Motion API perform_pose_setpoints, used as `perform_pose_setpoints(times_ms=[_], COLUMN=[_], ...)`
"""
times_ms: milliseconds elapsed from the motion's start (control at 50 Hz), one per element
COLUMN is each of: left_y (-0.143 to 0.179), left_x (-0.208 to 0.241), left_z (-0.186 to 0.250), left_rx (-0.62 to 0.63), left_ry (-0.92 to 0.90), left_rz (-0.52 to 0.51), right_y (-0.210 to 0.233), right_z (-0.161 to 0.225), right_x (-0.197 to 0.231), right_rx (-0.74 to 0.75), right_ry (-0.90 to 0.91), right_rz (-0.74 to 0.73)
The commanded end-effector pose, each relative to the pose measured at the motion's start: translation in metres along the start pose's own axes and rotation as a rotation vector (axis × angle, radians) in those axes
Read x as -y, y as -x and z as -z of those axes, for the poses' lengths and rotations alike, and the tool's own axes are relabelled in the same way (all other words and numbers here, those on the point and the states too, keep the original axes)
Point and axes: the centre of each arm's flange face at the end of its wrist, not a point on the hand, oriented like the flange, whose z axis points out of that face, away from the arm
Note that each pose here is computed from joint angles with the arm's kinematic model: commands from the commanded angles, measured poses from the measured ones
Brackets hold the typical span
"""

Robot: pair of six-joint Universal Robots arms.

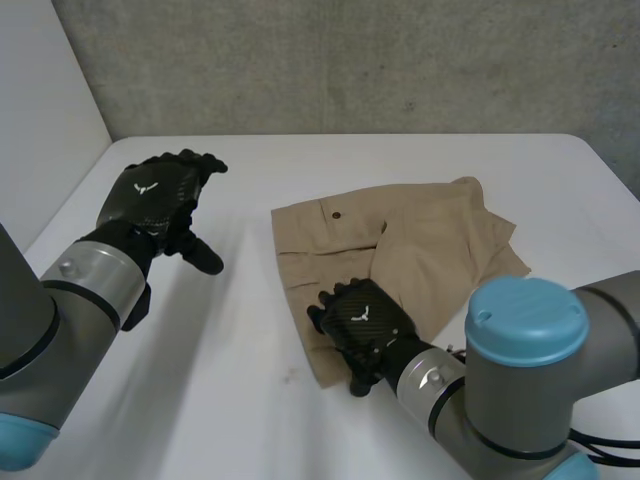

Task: Fold the shorts.

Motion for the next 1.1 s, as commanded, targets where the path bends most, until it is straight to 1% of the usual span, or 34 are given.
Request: perform_pose_setpoints(times_ms=[20,260,380,460,480,540,560,620,640,680,700,720,760,780,800,840,880,900,920,940,960,980,1000,1020,1040,1060,1080,1100], left_y=[0.001,0.006,0.006,0.006,0.006,0.006,0.007,0.011,0.013,0.020,0.023,0.027,0.039,0.043,0.046,0.054,0.059,0.064,0.064,0.066,0.068,0.070,0.070,0.071,0.071,0.071,0.071,0.070], left_x=[-0.003,-0.004,-0.006,-0.004,-0.004,-0.002,-0.001,0.008,0.010,0.017,0.020,0.024,0.034,0.038,0.041,0.051,0.057,0.064,0.064,0.065,0.068,0.069,0.069,0.068,0.068,0.068,0.068,0.066], left_z=[0.000,-0.001,-0.001,0.001,0.001,0.001,0.001,0.002,0.003,0.003,0.003,0.003,0.005,0.006,0.007,0.011,0.014,0.018,0.018,0.018,0.020,0.021,0.021,0.021,0.021,0.021,0.021,0.021], left_rx=[0.006,0.023,0.021,0.021,0.021,0.025,0.026,0.042,0.052,0.074,0.085,0.099,0.139,0.152,0.163,0.193,0.210,0.232,0.232,0.237,0.246,0.253,0.254,0.256,0.254,0.256,0.256,0.252], left_ry=[0.009,0.014,0.017,0.012,0.011,0.005,0.002,-0.027,-0.034,-0.059,-0.071,-0.082,-0.119,-0.131,-0.143,-0.179,-0.200,-0.227,-0.227,-0.233,-0.242,-0.246,-0.246,-0.245,-0.243,-0.243,-0.243,-0.239], left_rz=[-0.008,-0.007,-0.007,-0.007,-0.008,-0.008,-0.008,-0.010,-0.010,-0.008,-0.006,-0.006,0.001,0.001,0.000,0.005,0.004,0.002,0.002,0.001,0.001,0.001,0.001,0.001,0.001,0.001,0.001,0.001], right_y=[-0.001,0.002,0.001,-0.010,-0.017,-0.026,-0.034,-0.041,-0.048,-0.051,-0.054,-0.064,-0.072,-0.072,-0.085,-0.096,-0.110,-0.125,-0.125,-0.131,-0.146,-0.165,-0.165,-0.175,-0.190,-0.190,-0.202,-0.214], right_z=[-0.012,-0.026,-0.028,-0.023,-0.017,-0.007,0.000,0.005,0.012,0.013,0.015,0.019,0.022,0.022,0.028,0.034,0.048,0.060,0.060,0.069,0.080,0.085,0.085,0.085,0.081,0.081,0.075,0.064], right_x=[-0.004,-0.021,-0.020,0.003,0.022,0.055,0.078,0.098,0.123,0.131,0.139,0.162,0.179,0.179,0.203,0.218,0.242,0.254,0.254,0.260,0.266,0.261,0.261,0.255,0.238,0.237,0.218,0.182], right_rx=[-0.007,0.004,-0.001,-0.044,-0.067,-0.103,-0.131,-0.152,-0.169,-0.174,-0.180,-0.196,-0.217,-0.217,-0.265,-0.328,-0.440,-0.534,-0.535,-0.579,-0.665,-0.750,-0.751,-0.787,-0.837,-0.838,-0.866,-0.888], right_ry=[-0.041,0.000,-0.006,-0.078,-0.134,-0.236,-0.303,-0.357,-0.429,-0.447,-0.469,-0.531,-0.579,-0.579,-0.654,-0.706,-0.798,-0.860,-0.860,-0.893,-0.932,-0.928,-0.928,-0.908,-0.839,-0.839,-0.759,-0.620], right_rz=[0.000,0.003,0.004,0.007,0.016,0.030,0.039,0.034,0.012,0.007,0.004,-0.012,-0.019,-0.019,-0.033,-0.040,-0.066,-0.082,-0.082,-0.091,-0.106,-0.106,-0.106,-0.104,-0.102,-0.102,-0.095,-0.097])
